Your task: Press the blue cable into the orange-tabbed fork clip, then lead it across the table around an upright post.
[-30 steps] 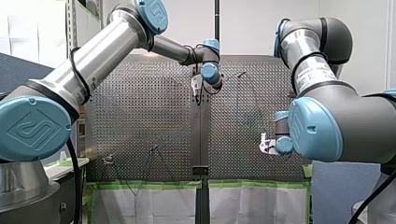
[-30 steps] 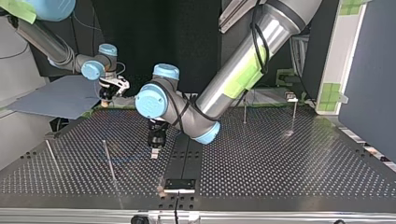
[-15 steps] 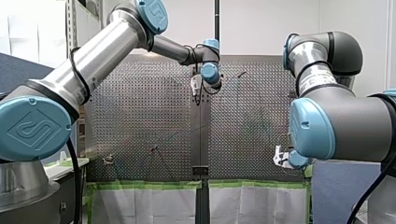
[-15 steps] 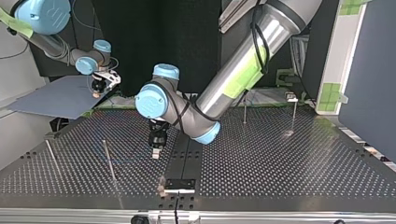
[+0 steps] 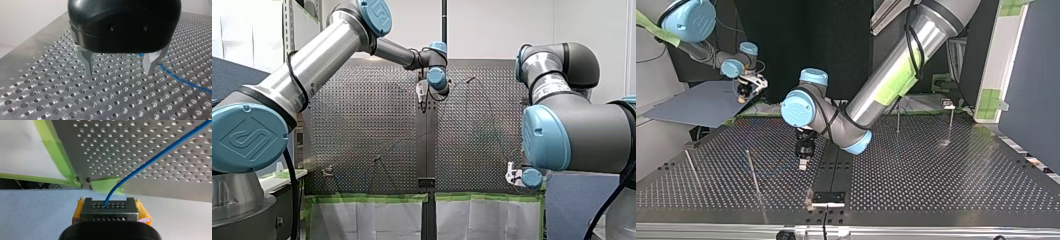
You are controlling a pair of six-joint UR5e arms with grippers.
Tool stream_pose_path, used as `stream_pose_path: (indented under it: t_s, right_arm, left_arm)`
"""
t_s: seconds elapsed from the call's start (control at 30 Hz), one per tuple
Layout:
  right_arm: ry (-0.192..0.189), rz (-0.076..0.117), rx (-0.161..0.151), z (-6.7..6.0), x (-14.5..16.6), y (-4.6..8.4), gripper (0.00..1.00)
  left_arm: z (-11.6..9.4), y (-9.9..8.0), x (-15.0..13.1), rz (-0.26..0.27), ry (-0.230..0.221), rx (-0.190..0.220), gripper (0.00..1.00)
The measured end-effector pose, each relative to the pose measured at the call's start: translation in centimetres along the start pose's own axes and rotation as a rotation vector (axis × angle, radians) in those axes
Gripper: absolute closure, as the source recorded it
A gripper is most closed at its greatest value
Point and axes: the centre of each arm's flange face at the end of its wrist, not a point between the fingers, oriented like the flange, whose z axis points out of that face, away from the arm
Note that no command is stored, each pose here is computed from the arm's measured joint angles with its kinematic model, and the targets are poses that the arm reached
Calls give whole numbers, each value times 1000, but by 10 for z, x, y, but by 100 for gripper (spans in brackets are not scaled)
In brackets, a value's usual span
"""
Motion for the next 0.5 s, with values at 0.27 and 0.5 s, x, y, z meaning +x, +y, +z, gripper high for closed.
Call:
stream_pose_path:
  t_s: [0.27, 0.5]
  right_arm:
    - [12, -6, 6, 4, -10, -2, 100]
    - [43, -6, 18, 9, -15, -1, 100]
  left_arm:
    - [-2, 2, 2, 9, 16, -16, 0]
    - [-5, 2, 4, 19, 38, -20, 0]
